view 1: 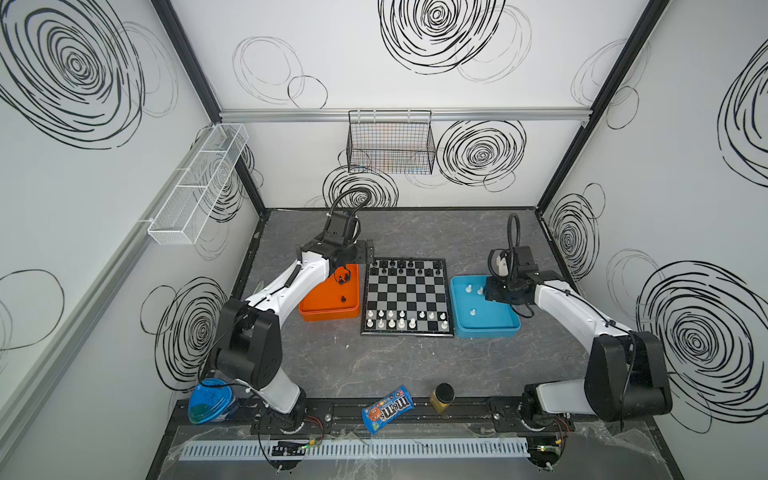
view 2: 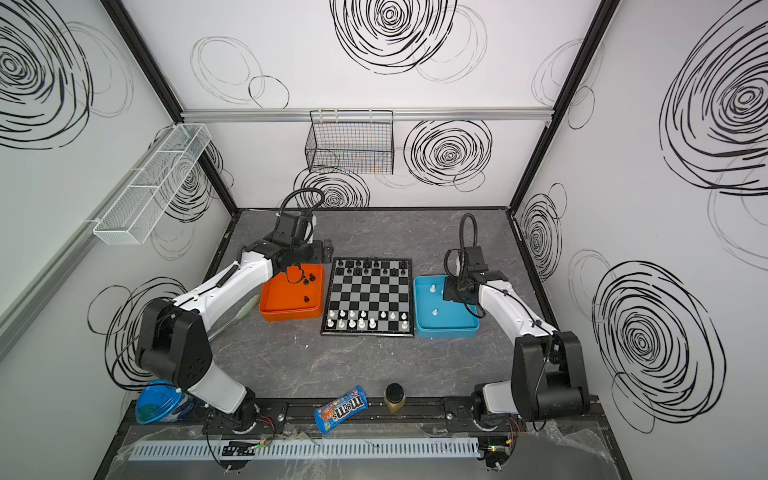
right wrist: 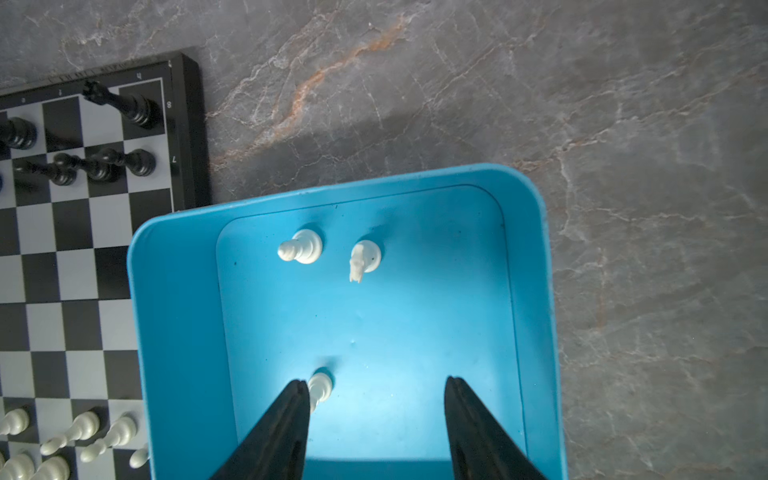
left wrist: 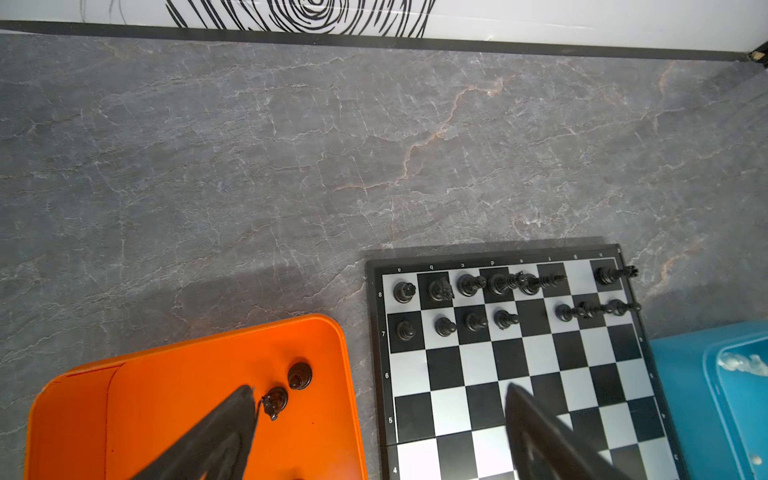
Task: Set up the chess pieces on the board
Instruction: 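Lower the right gripper into the blue tray and close on a white piece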
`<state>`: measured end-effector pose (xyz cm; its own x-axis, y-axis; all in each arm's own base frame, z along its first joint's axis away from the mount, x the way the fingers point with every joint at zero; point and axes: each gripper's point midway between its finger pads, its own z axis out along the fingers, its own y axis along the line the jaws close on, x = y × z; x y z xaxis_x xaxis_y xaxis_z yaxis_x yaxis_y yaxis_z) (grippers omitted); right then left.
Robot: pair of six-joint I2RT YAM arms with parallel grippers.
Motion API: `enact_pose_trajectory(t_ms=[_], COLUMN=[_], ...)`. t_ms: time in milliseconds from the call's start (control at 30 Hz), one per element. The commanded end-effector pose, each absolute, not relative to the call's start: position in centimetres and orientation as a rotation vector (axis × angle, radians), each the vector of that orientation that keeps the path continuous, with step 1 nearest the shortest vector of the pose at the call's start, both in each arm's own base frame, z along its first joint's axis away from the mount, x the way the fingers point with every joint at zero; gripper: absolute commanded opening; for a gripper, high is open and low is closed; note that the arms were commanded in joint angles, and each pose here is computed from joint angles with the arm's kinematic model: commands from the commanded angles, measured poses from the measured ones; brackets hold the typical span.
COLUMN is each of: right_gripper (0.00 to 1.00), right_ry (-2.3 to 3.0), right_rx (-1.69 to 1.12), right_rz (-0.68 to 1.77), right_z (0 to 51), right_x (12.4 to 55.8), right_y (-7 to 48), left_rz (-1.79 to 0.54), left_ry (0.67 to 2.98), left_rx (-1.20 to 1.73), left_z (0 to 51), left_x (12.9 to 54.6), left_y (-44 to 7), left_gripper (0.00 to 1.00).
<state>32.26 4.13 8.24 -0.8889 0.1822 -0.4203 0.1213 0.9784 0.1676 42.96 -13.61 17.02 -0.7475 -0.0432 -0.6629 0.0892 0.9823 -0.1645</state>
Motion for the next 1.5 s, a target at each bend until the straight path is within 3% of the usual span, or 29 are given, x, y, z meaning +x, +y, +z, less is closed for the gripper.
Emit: enact_pose_trajectory(t_ms=[0,667,1467], right_gripper=[0.55,0.37,0.21], right_ry=[2.664,2.659,2.715], right_rx=[0.261,0.259,0.240], right_rz=[0.155,0.103,0.121], right_z=[7.3,5.4,3.7], right_x=[33.7,37.4,36.6], right_y=[3.8,4.8,5.8], left_rz=[-0.253,-0.287,-0.311], left_ry=[2.356,2.381,2.392], left_rx=[0.046,0.058,0.056], left_z=[18.1,17.8,17.7], left_x=[43.1,43.1,43.0], left_y=[-13.8,-14.2,-14.4], left_gripper=[0.96,0.96,0.96])
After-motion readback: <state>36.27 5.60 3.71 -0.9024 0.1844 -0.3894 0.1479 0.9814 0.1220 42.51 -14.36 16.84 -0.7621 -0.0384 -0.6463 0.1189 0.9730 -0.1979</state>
